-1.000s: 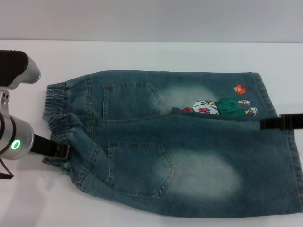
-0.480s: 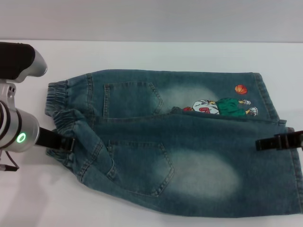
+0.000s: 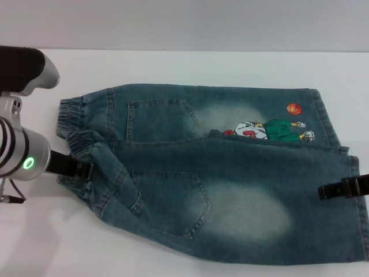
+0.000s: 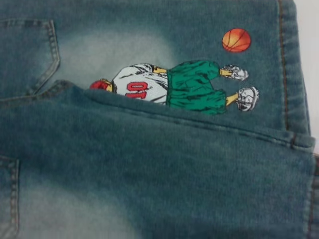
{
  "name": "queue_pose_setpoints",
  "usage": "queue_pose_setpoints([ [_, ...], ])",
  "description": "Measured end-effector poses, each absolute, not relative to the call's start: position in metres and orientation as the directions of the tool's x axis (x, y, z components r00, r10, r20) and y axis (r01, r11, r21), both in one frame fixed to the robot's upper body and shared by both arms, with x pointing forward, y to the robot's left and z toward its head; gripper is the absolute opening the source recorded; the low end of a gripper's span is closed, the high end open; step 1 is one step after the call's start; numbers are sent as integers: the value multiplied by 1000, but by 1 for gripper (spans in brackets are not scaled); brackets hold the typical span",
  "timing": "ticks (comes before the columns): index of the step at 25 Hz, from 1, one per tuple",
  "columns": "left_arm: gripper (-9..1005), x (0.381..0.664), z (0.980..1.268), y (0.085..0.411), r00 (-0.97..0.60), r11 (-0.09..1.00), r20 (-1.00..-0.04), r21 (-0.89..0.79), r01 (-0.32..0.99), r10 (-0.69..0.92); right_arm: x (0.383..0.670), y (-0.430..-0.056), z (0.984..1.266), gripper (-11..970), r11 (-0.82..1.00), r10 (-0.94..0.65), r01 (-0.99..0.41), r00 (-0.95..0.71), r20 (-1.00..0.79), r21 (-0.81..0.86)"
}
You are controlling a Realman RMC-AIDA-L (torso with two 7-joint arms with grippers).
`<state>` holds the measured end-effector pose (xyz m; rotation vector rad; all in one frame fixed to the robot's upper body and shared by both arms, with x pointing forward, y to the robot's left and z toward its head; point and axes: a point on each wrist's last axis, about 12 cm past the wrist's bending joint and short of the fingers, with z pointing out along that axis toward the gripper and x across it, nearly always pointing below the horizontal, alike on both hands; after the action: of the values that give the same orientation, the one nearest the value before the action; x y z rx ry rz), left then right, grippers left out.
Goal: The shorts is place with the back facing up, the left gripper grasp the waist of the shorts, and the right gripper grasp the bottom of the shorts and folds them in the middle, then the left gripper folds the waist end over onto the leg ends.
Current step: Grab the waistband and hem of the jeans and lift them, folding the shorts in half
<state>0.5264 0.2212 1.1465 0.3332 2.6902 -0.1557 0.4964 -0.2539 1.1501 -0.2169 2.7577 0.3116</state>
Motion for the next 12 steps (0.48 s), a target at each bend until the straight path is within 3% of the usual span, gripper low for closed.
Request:
queue_pose_setpoints([
  [12, 123, 529, 1145, 219, -879, 964, -426, -58, 261, 213, 484, -265, 1148, 758, 977, -104, -157, -942, -319, 145],
])
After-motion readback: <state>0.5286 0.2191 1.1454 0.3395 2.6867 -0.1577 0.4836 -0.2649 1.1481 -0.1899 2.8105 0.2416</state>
